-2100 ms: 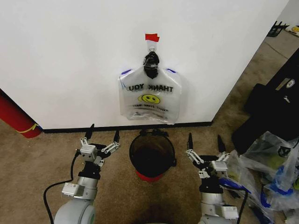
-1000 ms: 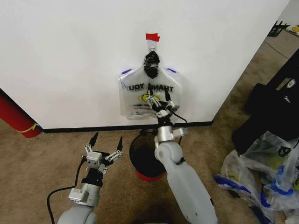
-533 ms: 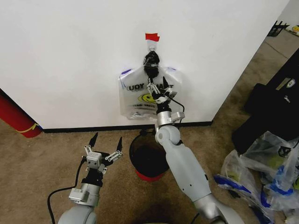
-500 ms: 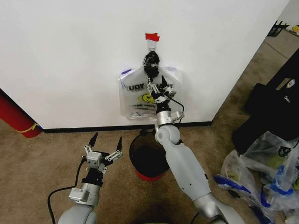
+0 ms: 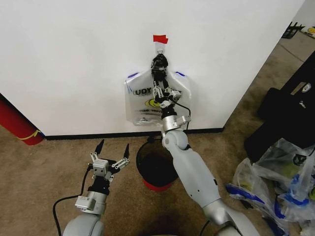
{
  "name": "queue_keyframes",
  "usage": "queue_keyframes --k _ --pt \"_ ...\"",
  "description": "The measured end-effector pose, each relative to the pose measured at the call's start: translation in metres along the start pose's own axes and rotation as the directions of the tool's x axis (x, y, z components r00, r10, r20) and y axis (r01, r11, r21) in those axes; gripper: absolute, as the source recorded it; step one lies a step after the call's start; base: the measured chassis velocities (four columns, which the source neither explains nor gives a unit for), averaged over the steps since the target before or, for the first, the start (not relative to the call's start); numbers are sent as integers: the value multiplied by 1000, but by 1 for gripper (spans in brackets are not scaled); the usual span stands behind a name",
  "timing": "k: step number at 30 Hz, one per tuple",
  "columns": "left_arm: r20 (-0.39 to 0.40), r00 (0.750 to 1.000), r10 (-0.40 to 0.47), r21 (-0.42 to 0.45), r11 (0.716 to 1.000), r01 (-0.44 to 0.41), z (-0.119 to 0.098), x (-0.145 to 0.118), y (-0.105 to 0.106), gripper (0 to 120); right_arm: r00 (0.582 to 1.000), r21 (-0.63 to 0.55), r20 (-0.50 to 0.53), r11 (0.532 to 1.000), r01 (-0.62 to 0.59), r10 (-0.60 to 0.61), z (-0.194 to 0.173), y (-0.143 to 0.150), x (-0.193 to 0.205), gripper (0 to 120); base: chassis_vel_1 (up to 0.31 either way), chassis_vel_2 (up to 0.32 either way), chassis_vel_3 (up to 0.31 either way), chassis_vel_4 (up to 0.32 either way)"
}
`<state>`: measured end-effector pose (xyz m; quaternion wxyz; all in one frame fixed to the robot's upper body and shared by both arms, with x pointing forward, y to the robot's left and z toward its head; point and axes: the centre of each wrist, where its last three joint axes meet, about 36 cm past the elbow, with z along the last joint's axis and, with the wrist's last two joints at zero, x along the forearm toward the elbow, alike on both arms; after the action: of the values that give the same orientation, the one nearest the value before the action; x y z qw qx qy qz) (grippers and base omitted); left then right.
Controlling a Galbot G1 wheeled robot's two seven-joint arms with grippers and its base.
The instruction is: Pick up the garbage bag from the wall and place it over the trash bin.
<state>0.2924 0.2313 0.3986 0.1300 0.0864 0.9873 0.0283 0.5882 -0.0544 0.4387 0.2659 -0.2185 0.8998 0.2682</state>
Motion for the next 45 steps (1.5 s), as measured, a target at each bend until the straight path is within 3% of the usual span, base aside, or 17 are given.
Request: queue_keyframes --k 2,7,16,35,45 --pt "-1 1000 0 1 1000 0 1 0 0 100 1000 0 0 1000 0 0 0 0 1 22 0 0 0 0" --pt "-2 1000 1 4 1000 -1 2 -1 -2 100 1000 -4 2 1000 4 -4 0 4 4 0 0 0 0 0" --pt "-4 1000 5 -1 1000 -5 3 -1 -1 100 1000 -16 -5 1000 -2 2 0 11 19 0 0 0 0 0" --pt "9 1000 20 -5 1000 -20 -2 2 0 100 988 -25 -129 996 -84 80 15 45 151 0 0 0 0 0" --pt "17 1000 23 3 1000 -23 0 2 -2 100 983 79 -182 997 -22 36 -2 30 216 0 0 0 0 0"
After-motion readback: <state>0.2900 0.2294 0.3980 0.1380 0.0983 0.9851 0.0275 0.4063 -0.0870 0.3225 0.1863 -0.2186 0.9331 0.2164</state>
